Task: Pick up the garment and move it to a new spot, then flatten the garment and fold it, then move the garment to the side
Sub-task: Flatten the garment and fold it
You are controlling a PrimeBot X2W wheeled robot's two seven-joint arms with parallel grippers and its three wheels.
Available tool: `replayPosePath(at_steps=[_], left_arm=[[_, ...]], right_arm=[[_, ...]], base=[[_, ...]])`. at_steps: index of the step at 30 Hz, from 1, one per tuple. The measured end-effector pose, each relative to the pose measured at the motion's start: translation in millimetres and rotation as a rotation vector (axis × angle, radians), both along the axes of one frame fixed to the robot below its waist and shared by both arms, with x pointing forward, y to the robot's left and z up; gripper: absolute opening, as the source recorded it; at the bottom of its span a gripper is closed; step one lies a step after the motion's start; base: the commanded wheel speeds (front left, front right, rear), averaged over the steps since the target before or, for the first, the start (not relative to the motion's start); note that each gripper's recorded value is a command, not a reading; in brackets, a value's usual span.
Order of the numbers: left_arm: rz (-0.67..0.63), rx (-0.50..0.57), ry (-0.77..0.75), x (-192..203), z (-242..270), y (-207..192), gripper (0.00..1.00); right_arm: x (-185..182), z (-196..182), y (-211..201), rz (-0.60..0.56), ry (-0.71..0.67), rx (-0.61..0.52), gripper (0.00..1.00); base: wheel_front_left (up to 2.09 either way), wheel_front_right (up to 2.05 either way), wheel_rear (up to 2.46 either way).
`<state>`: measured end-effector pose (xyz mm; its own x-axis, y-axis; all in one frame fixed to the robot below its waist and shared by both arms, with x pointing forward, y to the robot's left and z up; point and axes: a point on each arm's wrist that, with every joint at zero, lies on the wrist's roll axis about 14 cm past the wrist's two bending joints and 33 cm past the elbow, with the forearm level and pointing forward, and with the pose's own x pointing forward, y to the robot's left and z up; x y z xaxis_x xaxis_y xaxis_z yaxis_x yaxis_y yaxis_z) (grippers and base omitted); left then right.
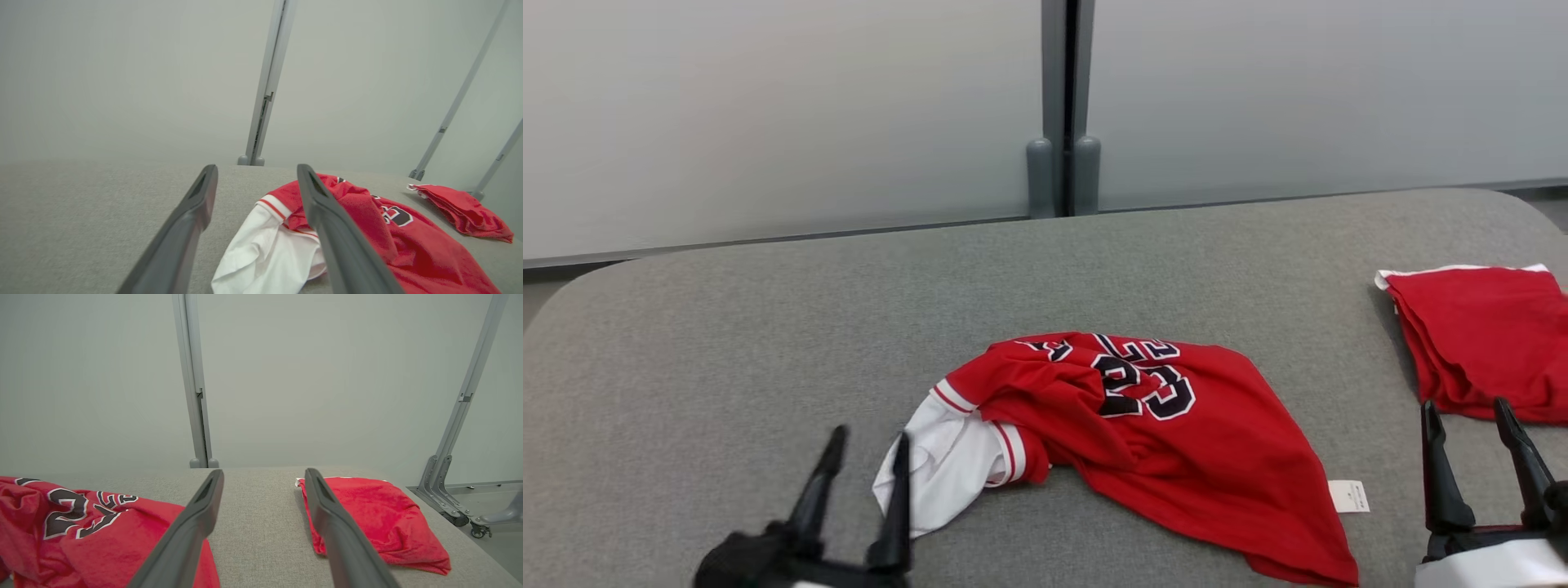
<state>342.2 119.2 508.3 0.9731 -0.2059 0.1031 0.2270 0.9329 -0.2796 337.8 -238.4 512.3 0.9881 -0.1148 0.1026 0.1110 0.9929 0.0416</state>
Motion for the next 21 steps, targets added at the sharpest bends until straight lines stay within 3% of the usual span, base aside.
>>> replayPosePath(at_steps=[4, 5, 8, 13, 14, 21], left_arm=[[-0.335, -0.02, -0.101, 12, 31, -105, 1.0], [-0.335, -0.02, -0.101, 12, 31, -105, 1.0], [-0.587, 0.006, -0.129, 4, 41, -172, 1.0], [-0.919, 0.123, 0.0, -22, 2, -240, 1.0], [-1.017, 0.194, 0.062, -33, -22, -255, 1.0], [-1.156, 0.279, 0.204, -44, -73, -276, 1.0]], right_arm=[[4, 3, -9, -0.029, -0.005, -0.007, 1.0], [4, 3, -9, -0.029, -0.005, -0.007, 1.0], [0, 1, -24, -0.077, 0.004, -0.007, 1.0], [-11, -3, -49, -0.164, 0.024, -0.003, 1.0], [-19, -6, -60, -0.204, 0.038, -0.002, 1.0], [-40, -18, -86, -0.306, 0.089, 0.004, 1.0]], base=[[0.0, 0.0, 0.0], [0.0, 0.0, 0.0], [0.0, 0.0, 0.0], [0.0, 0.0, 0.0], [0.0, 0.0, 0.0], [0.0, 0.0, 0.0]])
